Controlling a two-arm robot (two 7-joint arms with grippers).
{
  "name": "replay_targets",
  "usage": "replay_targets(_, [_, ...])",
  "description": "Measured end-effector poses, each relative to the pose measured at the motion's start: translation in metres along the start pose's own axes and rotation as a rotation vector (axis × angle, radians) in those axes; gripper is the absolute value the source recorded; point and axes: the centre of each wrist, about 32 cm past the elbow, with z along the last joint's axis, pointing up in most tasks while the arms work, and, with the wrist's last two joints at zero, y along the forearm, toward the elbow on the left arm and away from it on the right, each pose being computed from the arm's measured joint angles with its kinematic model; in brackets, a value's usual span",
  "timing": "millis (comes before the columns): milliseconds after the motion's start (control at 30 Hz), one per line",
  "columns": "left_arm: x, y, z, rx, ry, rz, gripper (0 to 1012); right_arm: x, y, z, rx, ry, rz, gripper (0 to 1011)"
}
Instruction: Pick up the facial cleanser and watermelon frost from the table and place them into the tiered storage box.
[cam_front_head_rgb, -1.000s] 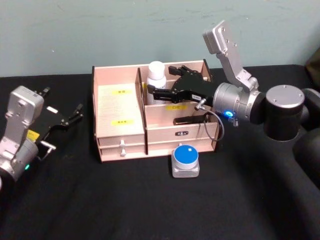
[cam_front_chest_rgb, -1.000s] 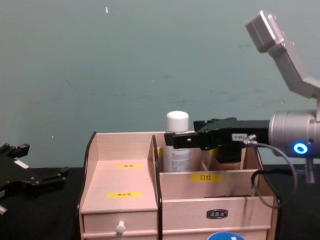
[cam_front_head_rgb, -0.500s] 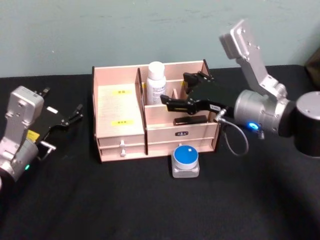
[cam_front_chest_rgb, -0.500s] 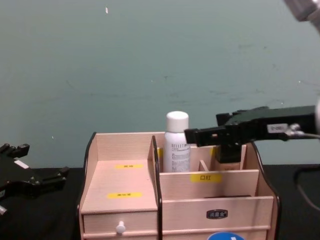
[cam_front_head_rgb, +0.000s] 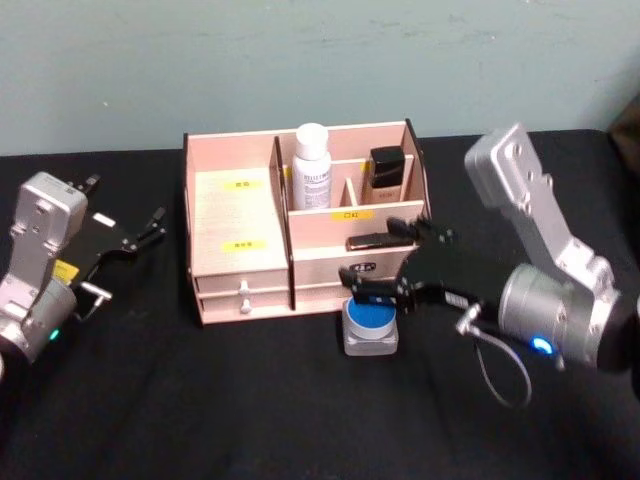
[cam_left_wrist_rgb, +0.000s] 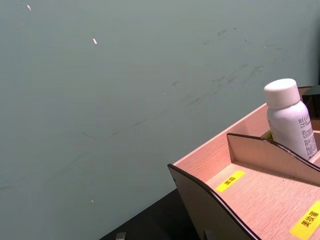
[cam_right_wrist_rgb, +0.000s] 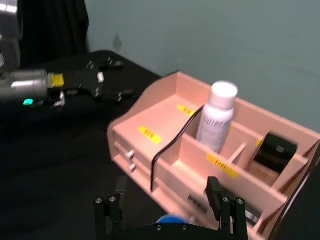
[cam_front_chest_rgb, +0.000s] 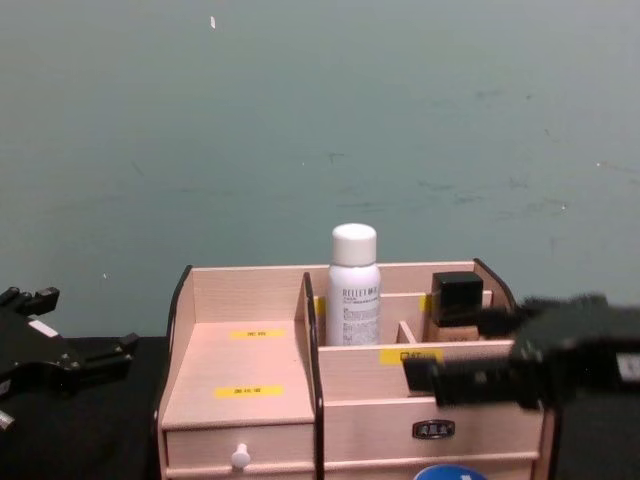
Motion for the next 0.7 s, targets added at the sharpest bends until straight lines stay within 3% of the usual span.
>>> replay_targets(333, [0.0000,0.0000,0.0000,0.000,0.000,0.000,1009,-0.022,-0.013,-0.027,-0.059,0.014,-0.021,1000])
replay_targets(700, [0.0000,0.0000,0.0000,0.000,0.000,0.000,1010,-0.022,-0.014,-0.044,-0.111,0.038,-0.068,1000])
